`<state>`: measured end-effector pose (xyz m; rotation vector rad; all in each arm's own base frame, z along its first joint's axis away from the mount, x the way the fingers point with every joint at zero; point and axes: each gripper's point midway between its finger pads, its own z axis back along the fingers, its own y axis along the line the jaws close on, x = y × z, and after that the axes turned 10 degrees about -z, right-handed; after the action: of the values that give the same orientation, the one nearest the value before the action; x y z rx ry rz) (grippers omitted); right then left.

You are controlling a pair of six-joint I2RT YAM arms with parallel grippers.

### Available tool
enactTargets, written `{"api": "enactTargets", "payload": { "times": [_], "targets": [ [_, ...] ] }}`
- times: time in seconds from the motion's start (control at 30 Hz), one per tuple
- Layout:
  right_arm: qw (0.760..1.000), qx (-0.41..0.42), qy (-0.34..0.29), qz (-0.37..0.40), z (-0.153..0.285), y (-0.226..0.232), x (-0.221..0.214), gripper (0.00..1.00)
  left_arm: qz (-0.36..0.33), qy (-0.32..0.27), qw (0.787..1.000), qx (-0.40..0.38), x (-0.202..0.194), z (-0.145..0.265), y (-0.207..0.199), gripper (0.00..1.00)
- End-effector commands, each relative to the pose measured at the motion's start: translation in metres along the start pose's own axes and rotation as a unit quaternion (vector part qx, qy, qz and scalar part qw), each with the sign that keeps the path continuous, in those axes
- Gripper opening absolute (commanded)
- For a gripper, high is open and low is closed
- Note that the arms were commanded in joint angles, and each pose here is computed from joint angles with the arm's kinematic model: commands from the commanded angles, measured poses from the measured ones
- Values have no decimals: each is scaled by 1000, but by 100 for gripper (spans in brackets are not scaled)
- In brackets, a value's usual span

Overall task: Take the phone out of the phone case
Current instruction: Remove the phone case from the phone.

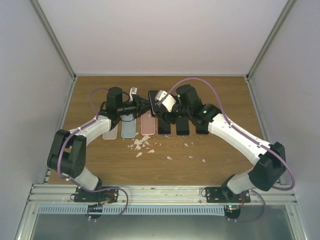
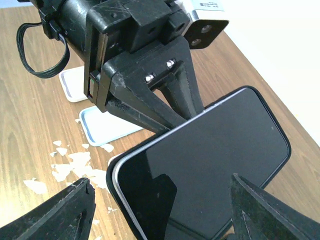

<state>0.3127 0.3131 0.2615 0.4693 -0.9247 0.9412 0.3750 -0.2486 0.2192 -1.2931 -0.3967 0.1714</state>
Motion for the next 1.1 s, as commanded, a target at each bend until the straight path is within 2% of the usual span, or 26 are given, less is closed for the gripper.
{"api": "enactTargets", "payload": {
  "times": [0.0, 0.17, 0.57, 0.73, 0.87, 1.0, 1.07],
  "targets": [
    [998, -48, 8, 49, -13, -2, -1, 72, -27, -18, 999, -31, 9, 5, -17, 0],
    [995, -68, 12, 69, -21, 0, 0, 69, -28, -20, 999, -33, 8, 5, -18, 0],
    [976, -183, 28, 119, -27, -29, -5, 57, -32, -19, 998, -42, 7, 7, -22, 0],
    [958, -232, 21, 169, -21, -34, 0, 50, -35, -9, 998, -55, 4, 6, -25, 0],
    [932, -275, 14, 235, -21, -29, -1, 48, -39, 1, 997, -66, 0, 3, -30, 0],
    [908, -319, 17, 272, -18, -36, -4, 49, -35, 4, 997, -68, -2, 4, -29, 0],
    [900, -331, 17, 285, -17, -39, -5, 52, -33, 5, 997, -68, -3, 4, -29, 0]
  ]
}}
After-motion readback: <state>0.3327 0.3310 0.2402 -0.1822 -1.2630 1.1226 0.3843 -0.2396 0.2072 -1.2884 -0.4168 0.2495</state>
